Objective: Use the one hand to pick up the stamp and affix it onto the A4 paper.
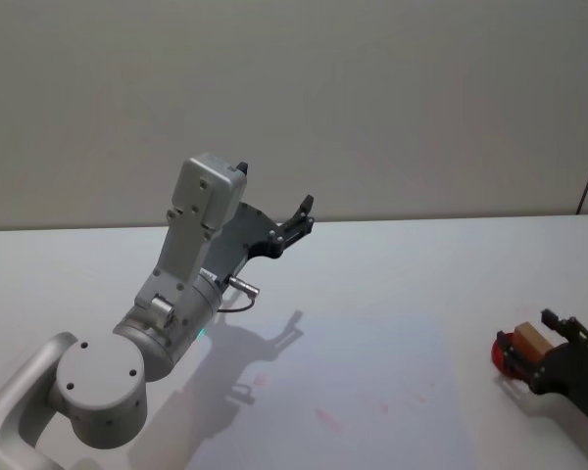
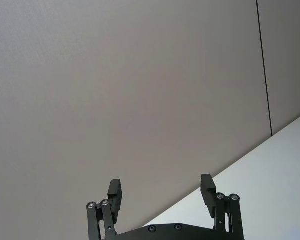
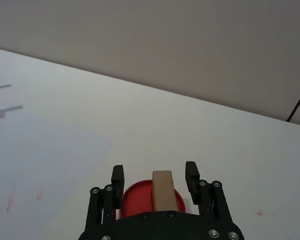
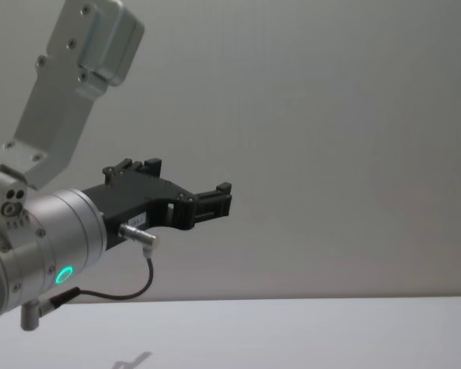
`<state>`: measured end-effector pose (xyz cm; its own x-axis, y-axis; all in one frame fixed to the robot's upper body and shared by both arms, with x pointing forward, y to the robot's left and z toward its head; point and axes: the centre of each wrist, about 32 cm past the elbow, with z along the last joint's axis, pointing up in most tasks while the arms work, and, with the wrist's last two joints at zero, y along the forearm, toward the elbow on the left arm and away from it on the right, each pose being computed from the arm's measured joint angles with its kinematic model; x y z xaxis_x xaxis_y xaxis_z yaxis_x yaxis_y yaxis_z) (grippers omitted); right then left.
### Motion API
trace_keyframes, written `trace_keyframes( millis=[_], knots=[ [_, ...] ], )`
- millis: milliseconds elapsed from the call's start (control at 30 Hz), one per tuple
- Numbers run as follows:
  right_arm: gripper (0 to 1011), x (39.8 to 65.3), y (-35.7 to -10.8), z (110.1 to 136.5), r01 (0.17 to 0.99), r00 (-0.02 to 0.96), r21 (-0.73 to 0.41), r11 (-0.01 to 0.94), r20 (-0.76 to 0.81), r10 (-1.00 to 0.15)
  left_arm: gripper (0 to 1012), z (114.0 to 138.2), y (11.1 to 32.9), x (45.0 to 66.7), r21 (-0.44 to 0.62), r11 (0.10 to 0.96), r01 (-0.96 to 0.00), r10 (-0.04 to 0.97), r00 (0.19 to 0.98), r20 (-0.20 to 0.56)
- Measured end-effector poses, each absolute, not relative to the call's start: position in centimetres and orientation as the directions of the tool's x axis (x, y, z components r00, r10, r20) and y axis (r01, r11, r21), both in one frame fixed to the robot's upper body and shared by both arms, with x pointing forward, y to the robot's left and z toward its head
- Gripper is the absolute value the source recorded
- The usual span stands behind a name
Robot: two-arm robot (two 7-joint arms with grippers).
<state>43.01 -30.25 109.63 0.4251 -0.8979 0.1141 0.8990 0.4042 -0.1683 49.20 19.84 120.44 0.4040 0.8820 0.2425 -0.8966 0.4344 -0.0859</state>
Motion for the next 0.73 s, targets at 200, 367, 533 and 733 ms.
trace_keyframes(
  millis=[200, 367, 533, 733],
  knots=[
    [892, 43.1, -30.1, 110.4, 0.905, 0.419, -0.125, 0.407, 0.089, -0.904, 1001, 120.4, 19.8, 49.2, -0.086, 0.434, -0.897, 0.882, 0.404, 0.242],
    [998, 43.0, -30.0, 111.1, 0.912, 0.407, -0.093, 0.400, 0.075, -0.910, 1001, 120.4, 19.8, 49.2, -0.086, 0.434, -0.897, 0.882, 0.404, 0.242],
    [1001, 42.8, -29.9, 111.5, 0.920, 0.391, -0.075, 0.386, 0.067, -0.918, 1001, 120.4, 19.8, 49.2, -0.086, 0.434, -0.897, 0.882, 0.404, 0.242],
    [1001, 42.5, -29.8, 111.9, 0.928, 0.372, -0.060, 0.368, 0.061, -0.926, 1001, 120.4, 19.8, 49.2, -0.086, 0.434, -0.897, 0.882, 0.404, 0.242]
  ],
)
